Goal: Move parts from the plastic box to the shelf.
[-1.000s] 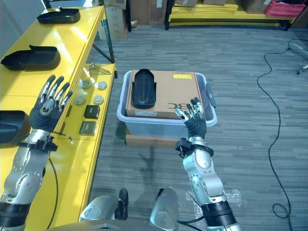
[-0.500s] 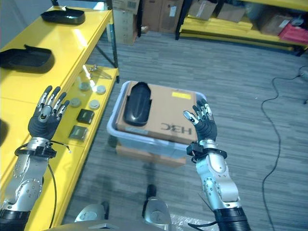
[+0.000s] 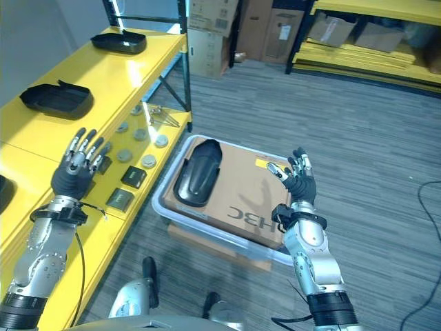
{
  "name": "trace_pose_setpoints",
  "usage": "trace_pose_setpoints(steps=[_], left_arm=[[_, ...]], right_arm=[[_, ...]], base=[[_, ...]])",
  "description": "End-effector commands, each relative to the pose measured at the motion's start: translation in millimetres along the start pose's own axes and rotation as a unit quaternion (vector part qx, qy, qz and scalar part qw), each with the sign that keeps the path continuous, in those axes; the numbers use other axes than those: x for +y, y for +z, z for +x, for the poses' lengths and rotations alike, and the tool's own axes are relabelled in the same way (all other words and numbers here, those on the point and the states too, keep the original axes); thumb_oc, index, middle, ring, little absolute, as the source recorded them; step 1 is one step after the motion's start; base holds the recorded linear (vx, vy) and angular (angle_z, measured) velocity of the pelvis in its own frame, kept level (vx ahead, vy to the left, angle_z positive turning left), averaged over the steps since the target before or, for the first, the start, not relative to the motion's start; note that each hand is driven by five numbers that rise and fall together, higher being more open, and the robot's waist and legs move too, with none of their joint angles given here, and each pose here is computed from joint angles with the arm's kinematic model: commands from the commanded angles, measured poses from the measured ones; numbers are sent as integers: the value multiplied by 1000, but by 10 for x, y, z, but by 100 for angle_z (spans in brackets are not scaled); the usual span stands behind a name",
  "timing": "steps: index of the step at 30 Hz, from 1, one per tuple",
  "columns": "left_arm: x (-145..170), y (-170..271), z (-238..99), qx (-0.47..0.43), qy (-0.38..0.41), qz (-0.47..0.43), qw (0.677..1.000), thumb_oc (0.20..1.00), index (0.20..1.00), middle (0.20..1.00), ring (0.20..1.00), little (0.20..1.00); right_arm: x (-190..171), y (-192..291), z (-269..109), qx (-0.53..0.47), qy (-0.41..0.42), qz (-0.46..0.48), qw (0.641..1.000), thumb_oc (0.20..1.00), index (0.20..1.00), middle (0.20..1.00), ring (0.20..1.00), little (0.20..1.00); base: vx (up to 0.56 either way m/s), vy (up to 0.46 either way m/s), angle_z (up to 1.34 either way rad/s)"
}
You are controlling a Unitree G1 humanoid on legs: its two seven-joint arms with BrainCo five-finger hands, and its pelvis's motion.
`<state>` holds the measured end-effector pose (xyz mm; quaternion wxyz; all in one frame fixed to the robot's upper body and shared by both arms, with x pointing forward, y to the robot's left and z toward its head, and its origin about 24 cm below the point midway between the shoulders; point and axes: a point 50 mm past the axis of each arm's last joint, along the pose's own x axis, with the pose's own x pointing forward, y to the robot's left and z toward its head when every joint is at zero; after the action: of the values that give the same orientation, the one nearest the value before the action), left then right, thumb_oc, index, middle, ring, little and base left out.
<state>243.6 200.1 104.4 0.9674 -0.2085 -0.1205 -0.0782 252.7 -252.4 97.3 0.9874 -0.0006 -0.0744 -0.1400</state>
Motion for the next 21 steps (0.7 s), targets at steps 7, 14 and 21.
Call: trace_pose_setpoints(steps=[7, 14, 21], left_arm=[[-55, 297, 53, -42, -38, 40, 998, 1000, 1000, 1000, 1000, 1000], [-291, 339, 255, -58, -111, 38, 991, 1000, 1000, 1000, 1000, 1000], [-390, 390, 343, -74, -142, 37, 986, 1000, 1000, 1000, 1000, 1000]], right_arm=[[-187, 96, 196, -43, -89, -110, 989, 1000, 1000, 1000, 1000, 1000], [-353, 218, 659, -79, -252, -167, 950, 1000, 1000, 1000, 1000, 1000], [-537, 489, 859, -101, -328, -175, 923, 1000, 1000, 1000, 1000, 1000]], base=[[148, 108, 4], [-73, 51, 20], [-132, 4, 15]])
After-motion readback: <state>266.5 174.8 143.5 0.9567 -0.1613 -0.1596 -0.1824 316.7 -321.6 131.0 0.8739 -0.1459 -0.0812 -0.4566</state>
